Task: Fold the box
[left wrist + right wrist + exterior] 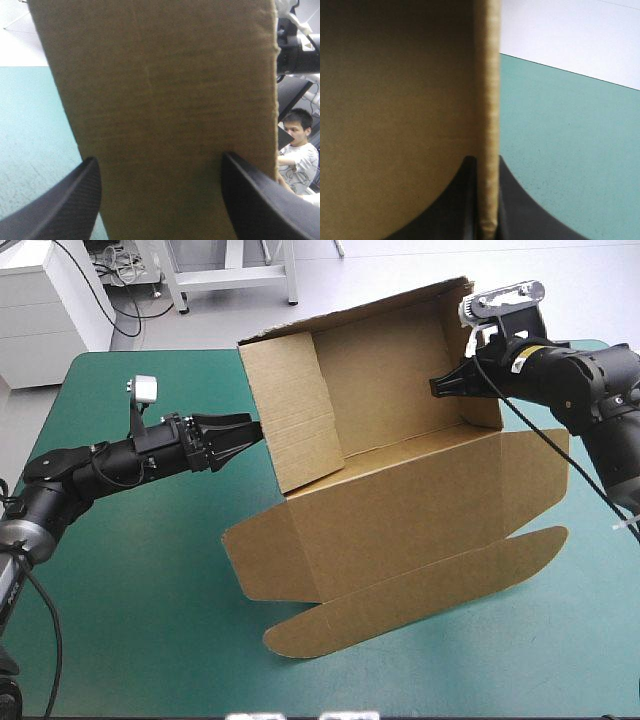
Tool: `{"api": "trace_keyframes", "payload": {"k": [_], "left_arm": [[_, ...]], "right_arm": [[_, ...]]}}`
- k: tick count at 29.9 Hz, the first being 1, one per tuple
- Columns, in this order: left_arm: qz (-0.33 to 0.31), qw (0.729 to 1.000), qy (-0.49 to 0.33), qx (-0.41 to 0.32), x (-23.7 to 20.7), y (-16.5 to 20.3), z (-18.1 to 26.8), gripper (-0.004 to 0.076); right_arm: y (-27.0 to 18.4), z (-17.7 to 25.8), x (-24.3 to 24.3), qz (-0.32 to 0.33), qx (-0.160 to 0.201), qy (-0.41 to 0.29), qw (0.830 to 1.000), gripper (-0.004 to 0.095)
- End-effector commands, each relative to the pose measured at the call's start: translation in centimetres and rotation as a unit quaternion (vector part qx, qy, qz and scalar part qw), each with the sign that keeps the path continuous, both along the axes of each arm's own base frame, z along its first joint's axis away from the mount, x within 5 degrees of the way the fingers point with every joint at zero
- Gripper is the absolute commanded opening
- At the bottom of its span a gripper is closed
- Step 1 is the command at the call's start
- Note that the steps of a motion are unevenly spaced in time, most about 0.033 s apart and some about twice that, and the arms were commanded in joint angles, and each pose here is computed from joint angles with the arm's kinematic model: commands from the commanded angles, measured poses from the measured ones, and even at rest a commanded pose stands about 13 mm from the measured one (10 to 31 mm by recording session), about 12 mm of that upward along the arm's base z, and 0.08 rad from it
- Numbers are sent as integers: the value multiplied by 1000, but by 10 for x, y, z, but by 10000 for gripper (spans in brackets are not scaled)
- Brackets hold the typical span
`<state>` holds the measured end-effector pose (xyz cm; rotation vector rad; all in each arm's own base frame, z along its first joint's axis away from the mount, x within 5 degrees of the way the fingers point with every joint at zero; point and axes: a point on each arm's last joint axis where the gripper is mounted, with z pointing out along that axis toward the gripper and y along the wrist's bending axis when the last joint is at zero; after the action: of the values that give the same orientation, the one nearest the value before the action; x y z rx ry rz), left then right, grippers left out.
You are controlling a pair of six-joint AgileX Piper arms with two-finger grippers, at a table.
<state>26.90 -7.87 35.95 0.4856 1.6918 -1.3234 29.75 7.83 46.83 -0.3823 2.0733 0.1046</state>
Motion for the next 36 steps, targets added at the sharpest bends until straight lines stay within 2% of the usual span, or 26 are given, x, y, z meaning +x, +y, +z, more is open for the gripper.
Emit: {"api": "trace_keyframes", "payload": {"k": [1, 20, 30, 36], "left_arm": [[-51, 992, -52, -101, -16, -12, 42, 500], [-61, 989, -78, -107, -18, -17, 55, 503], [-60, 989, -85, -105, -18, -17, 55, 514], [-47, 989, -95, -101, -16, -16, 61, 514]], "right_arm": [[-1, 28, -12, 1, 42, -69, 997, -15], [-1, 31, -11, -2, 52, -84, 995, -16], [-4, 31, -10, -11, 32, -93, 995, -16], [-2, 29, -7, -15, 46, -89, 995, -16]]}}
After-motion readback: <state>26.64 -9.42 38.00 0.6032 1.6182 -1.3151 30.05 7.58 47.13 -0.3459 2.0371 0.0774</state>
